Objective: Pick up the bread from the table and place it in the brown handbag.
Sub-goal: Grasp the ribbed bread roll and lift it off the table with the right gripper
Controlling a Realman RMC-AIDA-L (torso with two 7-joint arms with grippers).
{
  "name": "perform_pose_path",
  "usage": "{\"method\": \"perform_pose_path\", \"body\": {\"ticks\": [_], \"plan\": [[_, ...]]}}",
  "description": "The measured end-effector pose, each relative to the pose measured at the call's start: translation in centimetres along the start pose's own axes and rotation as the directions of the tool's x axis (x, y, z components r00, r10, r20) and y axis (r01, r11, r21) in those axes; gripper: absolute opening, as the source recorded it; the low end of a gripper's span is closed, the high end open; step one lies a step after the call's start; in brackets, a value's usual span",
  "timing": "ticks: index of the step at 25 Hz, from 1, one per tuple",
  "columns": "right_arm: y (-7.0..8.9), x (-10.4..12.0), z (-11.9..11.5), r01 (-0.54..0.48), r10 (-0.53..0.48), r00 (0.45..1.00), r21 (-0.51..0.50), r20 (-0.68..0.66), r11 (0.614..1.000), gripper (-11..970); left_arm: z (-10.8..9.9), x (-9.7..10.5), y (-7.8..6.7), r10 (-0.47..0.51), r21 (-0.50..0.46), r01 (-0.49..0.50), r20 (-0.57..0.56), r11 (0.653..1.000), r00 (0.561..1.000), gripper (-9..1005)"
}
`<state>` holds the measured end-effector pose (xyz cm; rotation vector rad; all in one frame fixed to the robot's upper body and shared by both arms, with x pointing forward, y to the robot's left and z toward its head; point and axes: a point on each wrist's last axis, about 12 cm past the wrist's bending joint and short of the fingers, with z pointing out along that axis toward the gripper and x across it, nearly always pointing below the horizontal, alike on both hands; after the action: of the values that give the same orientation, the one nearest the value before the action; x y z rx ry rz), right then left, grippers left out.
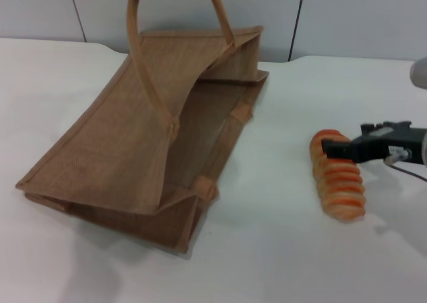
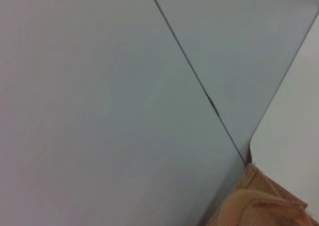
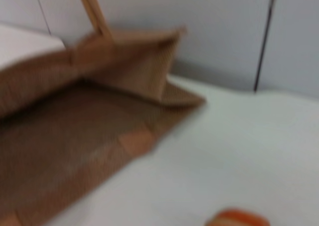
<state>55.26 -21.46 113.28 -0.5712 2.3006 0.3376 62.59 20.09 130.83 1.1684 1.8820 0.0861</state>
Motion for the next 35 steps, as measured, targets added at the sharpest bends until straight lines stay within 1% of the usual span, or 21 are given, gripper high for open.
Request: {"method": "perform_pose_path", "body": {"ticks": [3, 7, 14, 20, 28, 32, 35], "plan": [[-0.3, 0.4, 0.3, -0.004, 0.003, 0.998, -0.012, -0.066, 1.0, 881, 0.0, -0.1, 0.0, 0.002, 0.002, -0.002, -0.002, 1.0, 1.0, 121], [0.2, 0.7, 1.0, 0.02, -0.027, 0.99, -0.048, -0.137, 0.999, 882, 0.0, -0.4, 0.1, 0.011, -0.013, -0.011, -0.024, 1.0, 1.0, 122], [0.7, 0.2, 1.3, 0.04, -0.052, 0.984, -0.076, -0.17, 0.996, 886, 0.0, -0.8, -0.1, 0.02, -0.003, -0.02, -0.028, 1.0, 0.999, 122], [-0.1, 0.2, 2.2, 0.026, -0.04, 0.975, -0.071, -0.218, 0.997, 886, 0.1, -1.1, -0.2, 0.023, 0.001, -0.023, -0.024, 1.0, 0.999, 122], [-0.2, -0.6, 2.4, 0.023, -0.039, 0.973, -0.071, -0.226, 0.997, 886, 0.1, -1.1, -0.3, 0.032, -0.001, -0.032, -0.042, 0.999, 0.999, 122], [-1.0, -0.9, 1.9, -0.012, -0.002, 0.975, -0.062, -0.221, 0.998, 885, 0.4, -1.3, -0.8, 0.054, 0.003, -0.054, -0.053, 0.999, 0.997, 122], [-1.7, -0.9, 1.5, -0.059, 0.046, 0.973, -0.051, -0.227, 0.997, 885, 0.6, -1.7, -1.0, 0.069, 0.004, -0.069, -0.058, 0.998, 0.996, 122]]}}
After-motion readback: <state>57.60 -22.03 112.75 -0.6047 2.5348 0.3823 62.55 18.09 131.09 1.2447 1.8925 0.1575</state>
